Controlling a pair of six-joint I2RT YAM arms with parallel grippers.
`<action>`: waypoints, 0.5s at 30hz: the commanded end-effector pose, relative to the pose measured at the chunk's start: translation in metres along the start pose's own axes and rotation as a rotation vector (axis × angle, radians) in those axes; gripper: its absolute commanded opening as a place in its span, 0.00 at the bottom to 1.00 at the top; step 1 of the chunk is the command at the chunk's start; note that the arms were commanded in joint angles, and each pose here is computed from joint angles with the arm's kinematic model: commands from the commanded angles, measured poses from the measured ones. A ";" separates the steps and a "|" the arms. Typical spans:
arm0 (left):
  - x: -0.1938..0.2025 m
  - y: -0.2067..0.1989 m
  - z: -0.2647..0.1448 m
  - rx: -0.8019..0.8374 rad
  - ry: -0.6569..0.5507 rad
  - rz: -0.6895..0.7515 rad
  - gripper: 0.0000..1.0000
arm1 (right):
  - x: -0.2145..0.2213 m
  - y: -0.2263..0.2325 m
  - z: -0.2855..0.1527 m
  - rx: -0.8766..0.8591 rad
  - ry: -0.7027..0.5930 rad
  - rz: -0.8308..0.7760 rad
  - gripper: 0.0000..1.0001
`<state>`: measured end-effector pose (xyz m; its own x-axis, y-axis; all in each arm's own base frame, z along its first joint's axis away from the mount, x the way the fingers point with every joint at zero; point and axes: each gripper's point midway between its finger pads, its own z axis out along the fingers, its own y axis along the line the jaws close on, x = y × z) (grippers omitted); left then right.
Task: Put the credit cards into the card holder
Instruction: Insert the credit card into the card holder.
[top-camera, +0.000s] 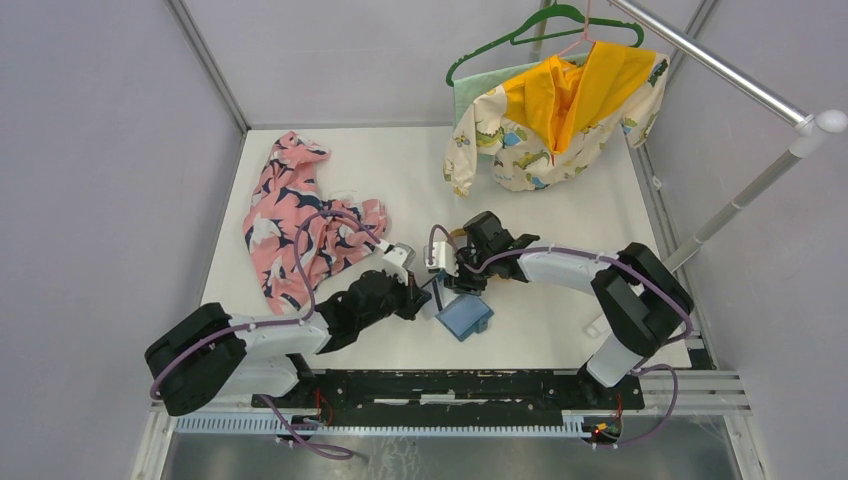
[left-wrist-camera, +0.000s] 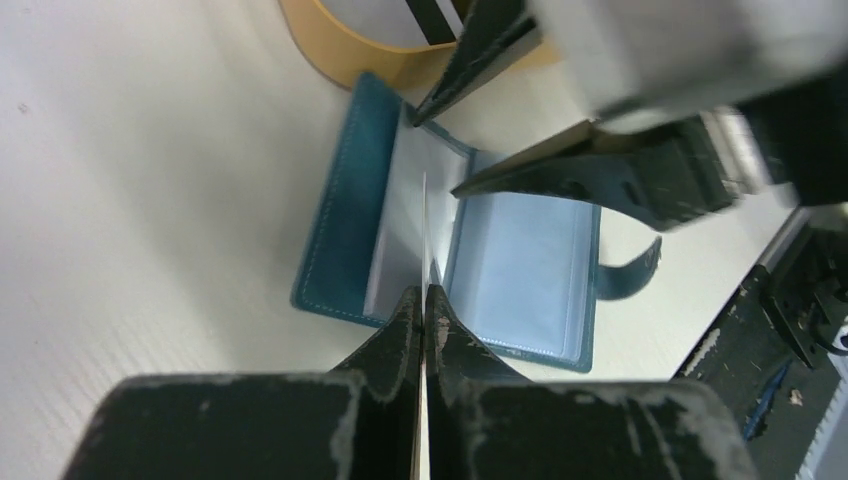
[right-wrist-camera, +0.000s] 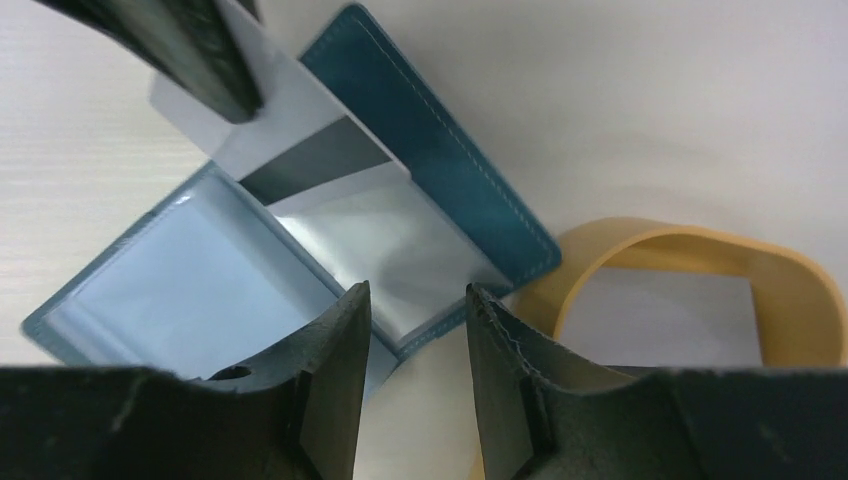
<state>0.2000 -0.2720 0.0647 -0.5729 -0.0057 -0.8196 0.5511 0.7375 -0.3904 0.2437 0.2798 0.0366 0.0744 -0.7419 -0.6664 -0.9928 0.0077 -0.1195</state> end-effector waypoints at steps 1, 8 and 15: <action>0.003 -0.015 -0.005 0.095 0.006 0.003 0.02 | -0.002 -0.022 0.007 0.074 0.028 -0.027 0.44; 0.017 -0.026 -0.012 0.173 0.038 -0.042 0.02 | -0.026 0.015 0.029 -0.147 -0.039 -0.057 0.36; 0.023 -0.020 -0.011 0.145 0.040 -0.101 0.02 | -0.040 0.018 0.017 -0.151 -0.067 -0.086 0.37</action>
<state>0.1738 -0.2782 0.0612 -0.6089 -0.0108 -0.7932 0.6057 0.6393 -0.4737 0.2279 0.3079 0.0181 0.1141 -0.7518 -0.6494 -0.9922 -0.1198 -0.0357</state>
